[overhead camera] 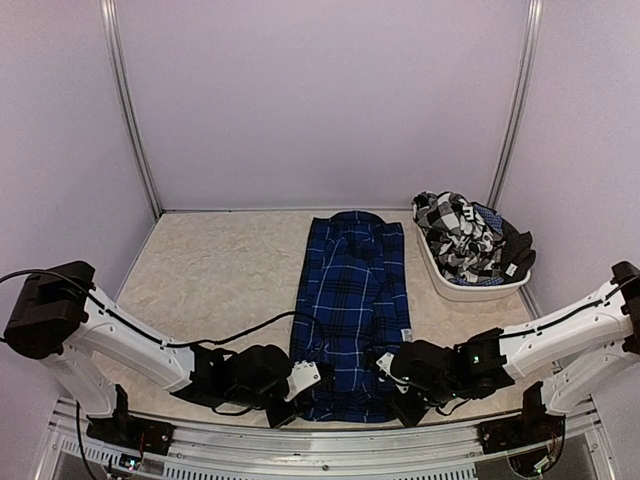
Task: Fold and stack the long sleeve shirts
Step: Pick up the rectangle-folded shirt from the center of the board.
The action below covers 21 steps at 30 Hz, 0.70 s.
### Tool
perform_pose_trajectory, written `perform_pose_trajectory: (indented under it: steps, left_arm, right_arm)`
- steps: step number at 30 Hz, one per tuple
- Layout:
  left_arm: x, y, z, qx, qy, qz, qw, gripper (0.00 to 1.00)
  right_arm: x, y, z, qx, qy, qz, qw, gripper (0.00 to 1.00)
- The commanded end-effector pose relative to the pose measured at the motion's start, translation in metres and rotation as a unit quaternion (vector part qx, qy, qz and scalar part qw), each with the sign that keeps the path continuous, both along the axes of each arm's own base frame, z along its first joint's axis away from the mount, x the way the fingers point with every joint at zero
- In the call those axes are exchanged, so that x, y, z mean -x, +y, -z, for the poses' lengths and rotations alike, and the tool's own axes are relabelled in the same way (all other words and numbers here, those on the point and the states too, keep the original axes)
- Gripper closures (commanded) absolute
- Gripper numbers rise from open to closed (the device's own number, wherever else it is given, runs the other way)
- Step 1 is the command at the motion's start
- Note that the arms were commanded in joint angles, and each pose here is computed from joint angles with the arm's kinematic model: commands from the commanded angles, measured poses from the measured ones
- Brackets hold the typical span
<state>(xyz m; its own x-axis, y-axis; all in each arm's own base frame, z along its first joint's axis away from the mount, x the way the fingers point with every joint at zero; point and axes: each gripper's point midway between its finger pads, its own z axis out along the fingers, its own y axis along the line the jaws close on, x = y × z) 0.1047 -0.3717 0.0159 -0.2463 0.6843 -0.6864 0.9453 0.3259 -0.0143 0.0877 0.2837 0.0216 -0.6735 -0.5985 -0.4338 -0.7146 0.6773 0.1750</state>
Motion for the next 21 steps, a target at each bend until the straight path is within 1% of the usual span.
perform_pose_trajectory:
  steps: [1, 2, 4, 6, 8, 10, 12, 14, 18, 21]
  left_arm:
    - [0.036, 0.009, 0.006, -0.041, 0.085, 0.033, 0.995, 1.00]
    - [0.042, 0.005, -0.002, -0.037, 0.097, 0.039, 0.994, 1.00]
    - [0.056, 0.009, -0.003, -0.064, 0.124, 0.043, 0.989, 1.00]
    - [0.072, 0.008, -0.008, -0.078, 0.145, 0.053, 0.985, 1.00]
    - [0.085, 0.006, -0.015, -0.081, 0.163, 0.063, 0.981, 1.00]
    - [0.085, 0.001, -0.028, -0.067, 0.166, 0.062, 0.982, 1.00]
    - [0.079, -0.004, -0.046, -0.047, 0.161, 0.066, 0.984, 1.00]
    - [0.065, -0.010, -0.065, -0.022, 0.163, 0.067, 0.984, 1.00]
    - [0.025, -0.017, -0.106, 0.039, 0.160, 0.061, 0.984, 1.00]
    - [-0.006, -0.018, -0.126, 0.066, 0.151, 0.051, 0.985, 1.00]
  right_arm:
    - [0.026, -0.011, -0.006, -0.003, 0.047, -0.006, 0.999, 1.00]
    - [0.032, -0.011, -0.009, -0.009, 0.060, -0.010, 0.998, 1.00]
    - [0.042, -0.012, -0.017, -0.022, 0.083, -0.012, 0.996, 1.00]
    - [0.051, -0.012, -0.026, -0.037, 0.104, -0.017, 0.994, 1.00]
    - [0.056, -0.012, -0.038, -0.048, 0.117, -0.019, 0.992, 1.00]
    - [0.058, -0.012, -0.051, -0.055, 0.121, -0.020, 0.991, 1.00]
    - [0.053, -0.010, -0.065, -0.059, 0.109, -0.022, 0.992, 1.00]
    - [0.043, -0.006, -0.081, -0.066, 0.095, -0.015, 0.993, 1.00]
    - [0.017, -0.004, -0.096, -0.071, 0.083, 0.007, 0.994, 1.00]
    - [-0.015, -0.009, -0.105, -0.059, 0.067, 0.031, 0.996, 1.00]
